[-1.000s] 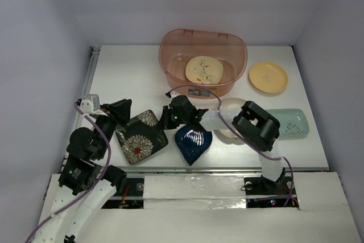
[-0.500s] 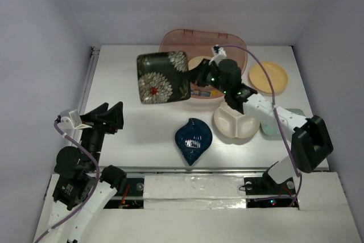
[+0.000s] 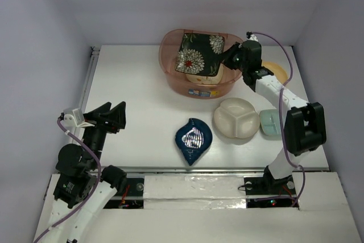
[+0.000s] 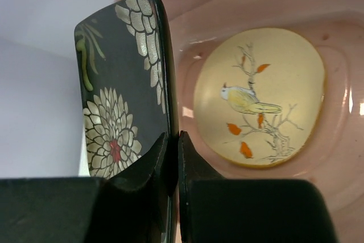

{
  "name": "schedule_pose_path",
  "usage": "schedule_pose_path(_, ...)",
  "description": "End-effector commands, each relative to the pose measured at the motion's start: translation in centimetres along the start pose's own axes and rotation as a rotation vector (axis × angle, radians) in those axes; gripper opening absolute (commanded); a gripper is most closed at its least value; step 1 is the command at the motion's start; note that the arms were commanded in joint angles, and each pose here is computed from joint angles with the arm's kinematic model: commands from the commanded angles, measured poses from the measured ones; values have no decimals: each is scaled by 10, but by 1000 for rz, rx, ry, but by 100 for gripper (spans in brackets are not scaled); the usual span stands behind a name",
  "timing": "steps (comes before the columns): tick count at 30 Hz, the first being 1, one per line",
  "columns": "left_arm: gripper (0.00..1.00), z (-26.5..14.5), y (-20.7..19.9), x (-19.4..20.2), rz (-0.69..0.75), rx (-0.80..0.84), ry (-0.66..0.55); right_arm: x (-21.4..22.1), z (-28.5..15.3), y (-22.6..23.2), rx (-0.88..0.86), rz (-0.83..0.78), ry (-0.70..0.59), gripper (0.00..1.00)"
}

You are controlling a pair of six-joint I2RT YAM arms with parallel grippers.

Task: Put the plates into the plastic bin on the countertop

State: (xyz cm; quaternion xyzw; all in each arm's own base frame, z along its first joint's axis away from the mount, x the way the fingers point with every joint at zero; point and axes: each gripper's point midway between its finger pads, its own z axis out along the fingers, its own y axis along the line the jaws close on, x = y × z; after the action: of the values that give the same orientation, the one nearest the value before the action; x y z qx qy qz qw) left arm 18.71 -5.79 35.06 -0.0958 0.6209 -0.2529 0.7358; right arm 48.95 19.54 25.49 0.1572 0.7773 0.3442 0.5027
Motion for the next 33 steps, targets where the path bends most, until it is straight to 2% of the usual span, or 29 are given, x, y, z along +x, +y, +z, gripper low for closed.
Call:
schedule_pose_path(1, 60, 4, -5, -3, 2, 23, -15, -53, -2, 56, -162, 2, -134, 0)
schedule_pose_path(15, 60, 4, -7, -2, 4, 35, -8, -20, 59, -15, 18, 16, -30, 0)
schedule_pose_path(25, 60, 4, -8, -1, 5, 39, -5, -11, 78, -55, 138, 26, -2, 0)
schedule_pose_path(33, 60, 4, -8, -1, 4, 43, -7, 9, 85, -76, 198, 5, 69, 41)
